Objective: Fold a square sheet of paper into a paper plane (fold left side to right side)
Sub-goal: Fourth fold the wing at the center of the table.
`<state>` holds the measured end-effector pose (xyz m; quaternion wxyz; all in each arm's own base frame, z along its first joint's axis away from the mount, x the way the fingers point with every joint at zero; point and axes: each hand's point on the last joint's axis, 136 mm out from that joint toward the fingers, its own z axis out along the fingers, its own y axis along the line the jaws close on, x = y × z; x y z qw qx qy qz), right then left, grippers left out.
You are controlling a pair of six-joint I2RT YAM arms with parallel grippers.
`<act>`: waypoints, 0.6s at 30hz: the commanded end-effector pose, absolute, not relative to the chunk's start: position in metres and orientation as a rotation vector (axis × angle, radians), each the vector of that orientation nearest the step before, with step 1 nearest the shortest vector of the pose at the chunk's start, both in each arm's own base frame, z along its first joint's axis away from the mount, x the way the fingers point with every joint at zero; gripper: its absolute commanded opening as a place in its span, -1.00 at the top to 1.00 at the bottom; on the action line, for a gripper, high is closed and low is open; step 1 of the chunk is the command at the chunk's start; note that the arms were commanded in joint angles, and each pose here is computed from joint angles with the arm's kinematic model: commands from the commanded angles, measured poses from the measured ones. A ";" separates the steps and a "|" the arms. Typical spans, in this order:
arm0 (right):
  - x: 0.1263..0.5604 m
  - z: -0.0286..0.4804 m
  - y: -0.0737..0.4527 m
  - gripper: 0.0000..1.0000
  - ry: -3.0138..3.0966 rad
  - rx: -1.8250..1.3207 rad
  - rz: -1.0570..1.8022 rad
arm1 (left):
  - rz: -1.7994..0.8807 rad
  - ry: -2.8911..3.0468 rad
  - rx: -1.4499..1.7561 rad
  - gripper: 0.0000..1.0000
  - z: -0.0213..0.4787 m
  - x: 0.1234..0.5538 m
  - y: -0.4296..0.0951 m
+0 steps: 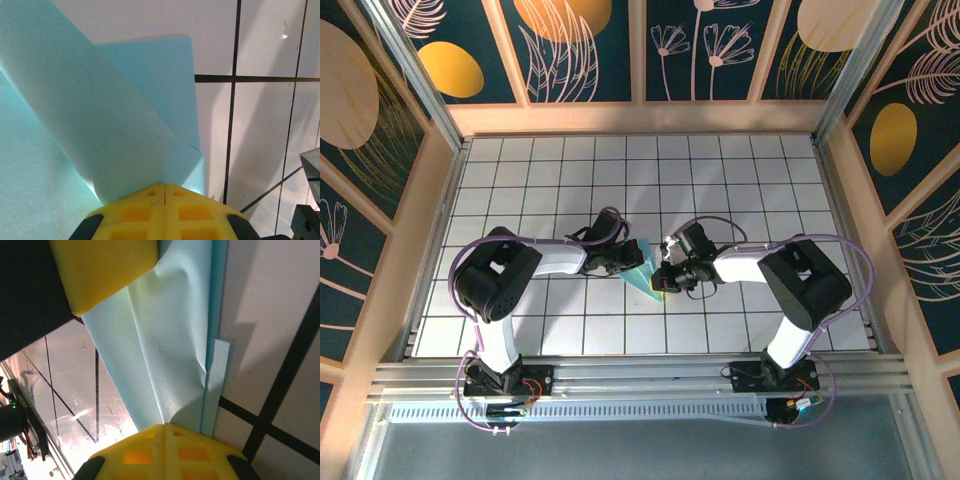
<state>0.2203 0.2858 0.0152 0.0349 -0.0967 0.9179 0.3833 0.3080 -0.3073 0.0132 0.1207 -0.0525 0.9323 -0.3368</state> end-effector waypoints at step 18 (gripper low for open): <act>0.198 -0.031 0.243 1.00 3.039 -0.196 0.940 | -1.319 2.512 -0.106 1.00 0.068 0.281 -0.330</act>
